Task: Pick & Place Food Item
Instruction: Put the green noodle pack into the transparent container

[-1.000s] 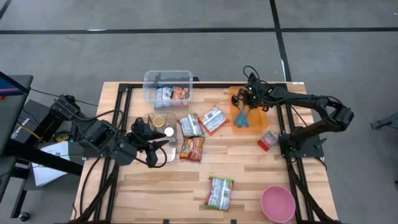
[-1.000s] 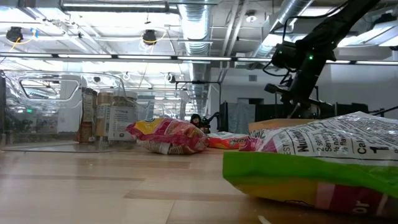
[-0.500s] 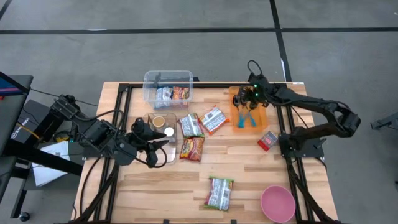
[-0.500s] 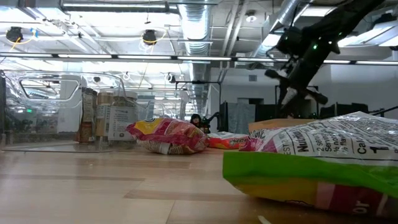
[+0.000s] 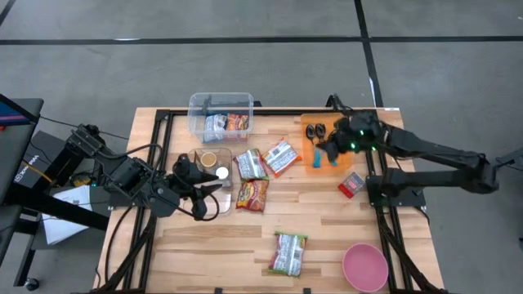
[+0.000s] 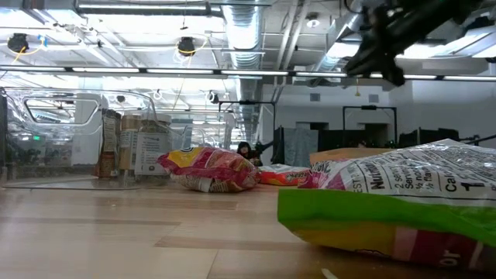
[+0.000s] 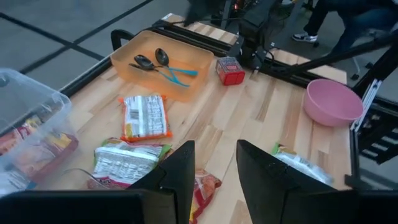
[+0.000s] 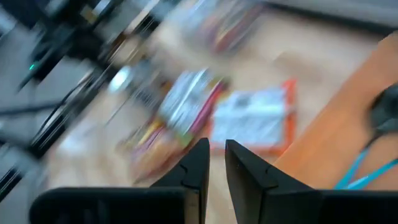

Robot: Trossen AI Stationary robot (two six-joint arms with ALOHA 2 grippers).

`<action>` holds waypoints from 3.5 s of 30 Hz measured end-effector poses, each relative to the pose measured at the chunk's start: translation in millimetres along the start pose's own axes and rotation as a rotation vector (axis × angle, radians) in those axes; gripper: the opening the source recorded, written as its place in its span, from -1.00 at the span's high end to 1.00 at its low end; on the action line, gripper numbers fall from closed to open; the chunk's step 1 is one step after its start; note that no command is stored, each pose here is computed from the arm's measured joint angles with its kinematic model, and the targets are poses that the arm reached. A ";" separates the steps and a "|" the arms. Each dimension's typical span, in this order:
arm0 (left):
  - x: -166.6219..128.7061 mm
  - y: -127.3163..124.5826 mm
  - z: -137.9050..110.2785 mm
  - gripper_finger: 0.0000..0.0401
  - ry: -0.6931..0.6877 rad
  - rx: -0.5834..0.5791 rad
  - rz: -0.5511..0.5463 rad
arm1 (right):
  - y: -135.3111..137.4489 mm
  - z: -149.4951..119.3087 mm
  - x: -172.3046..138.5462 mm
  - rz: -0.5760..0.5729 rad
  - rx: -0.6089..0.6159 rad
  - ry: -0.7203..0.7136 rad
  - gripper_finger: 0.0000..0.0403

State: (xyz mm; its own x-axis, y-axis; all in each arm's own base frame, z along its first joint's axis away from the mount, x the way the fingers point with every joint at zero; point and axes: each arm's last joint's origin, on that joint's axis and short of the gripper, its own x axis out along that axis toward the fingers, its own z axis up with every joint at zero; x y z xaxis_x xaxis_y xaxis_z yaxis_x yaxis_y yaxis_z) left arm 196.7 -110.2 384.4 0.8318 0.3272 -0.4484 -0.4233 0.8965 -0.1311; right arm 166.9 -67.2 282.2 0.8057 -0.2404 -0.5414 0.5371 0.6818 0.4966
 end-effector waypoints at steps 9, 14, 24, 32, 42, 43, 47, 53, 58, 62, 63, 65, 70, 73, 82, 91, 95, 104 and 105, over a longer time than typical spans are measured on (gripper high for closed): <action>-0.1 1.7 1.4 0.44 -0.048 0.060 0.057 | 44.6 -40.5 -31.8 0.275 -0.001 0.176 0.77; -0.2 2.4 2.3 0.44 -0.074 0.060 0.085 | 62.3 -54.6 -41.1 0.375 -0.026 0.216 0.77; -0.4 -1.2 6.5 0.44 -0.107 0.008 0.061 | 85.3 -71.4 -37.6 0.394 -0.076 0.185 0.77; -0.3 -2.8 6.8 0.44 -0.089 -0.002 0.024 | 112.5 -103.4 -15.6 0.427 -0.190 0.291 0.77; -0.9 -4.3 6.4 0.44 -0.077 -0.005 -0.001 | 157.5 -159.1 16.0 0.616 -0.396 0.310 0.77; -0.9 -4.3 6.4 0.44 -0.077 -0.005 -0.001 | 161.2 -164.0 18.3 0.644 -0.443 0.295 0.77; -1.0 -4.4 6.3 0.44 -0.075 -0.005 -0.004 | 174.3 -185.3 23.0 0.721 -0.730 0.256 0.77; -1.0 -5.9 6.8 0.44 -0.063 0.001 -0.035 | 193.2 -198.9 37.9 0.667 -0.996 0.312 0.77; -1.4 -8.7 9.4 0.44 -0.073 0.028 -0.070 | 209.2 -198.7 56.3 0.573 -1.113 0.397 0.77; -1.5 -9.4 10.4 0.44 -0.081 0.040 -0.075 | 215.7 -198.8 71.0 0.491 -1.154 0.480 0.76; -1.5 -9.4 10.5 0.44 -0.081 0.040 -0.075 | 215.4 -200.2 75.1 0.472 -1.176 0.502 0.74; -1.5 -9.5 10.5 0.44 -0.082 0.039 -0.075 | 213.4 -204.4 82.1 0.459 -1.232 0.524 0.69; 1.7 -10.1 5.9 0.44 -0.078 0.044 -0.072 | 208.3 -221.3 94.7 0.467 -1.362 0.557 0.54; 5.5 -10.8 0.3 0.44 -0.074 0.050 -0.070 | 207.2 -228.3 99.3 0.481 -1.421 0.562 0.47; 8.5 -12.4 -3.2 0.44 -0.069 0.044 -0.086 | 204.9 -225.7 103.8 0.493 -1.471 0.546 0.44; 8.5 -12.4 -3.2 0.44 -0.069 0.044 -0.086 | 199.1 -230.7 104.4 0.552 -1.501 0.579 0.44; 8.5 -12.4 -3.2 0.44 -0.069 0.044 -0.086 | 199.2 -229.3 105.8 0.548 -1.497 0.570 0.44; 8.6 -12.5 -3.3 0.44 -0.068 0.045 -0.086 | 197.6 -227.7 111.6 0.539 -1.492 0.568 0.44; 8.6 -12.5 -3.3 0.44 -0.068 0.045 -0.086 | 197.3 -229.4 115.0 0.538 -1.486 0.567 0.44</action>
State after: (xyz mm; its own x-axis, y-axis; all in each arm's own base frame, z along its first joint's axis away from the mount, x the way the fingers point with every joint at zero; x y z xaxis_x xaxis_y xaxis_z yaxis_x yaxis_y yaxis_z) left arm 207.9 -119.6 379.3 0.8875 0.2667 -0.3757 -0.3341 0.9341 -0.1261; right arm 308.3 198.2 162.3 0.4434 0.2580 -0.8584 -0.7035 0.6937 -0.1549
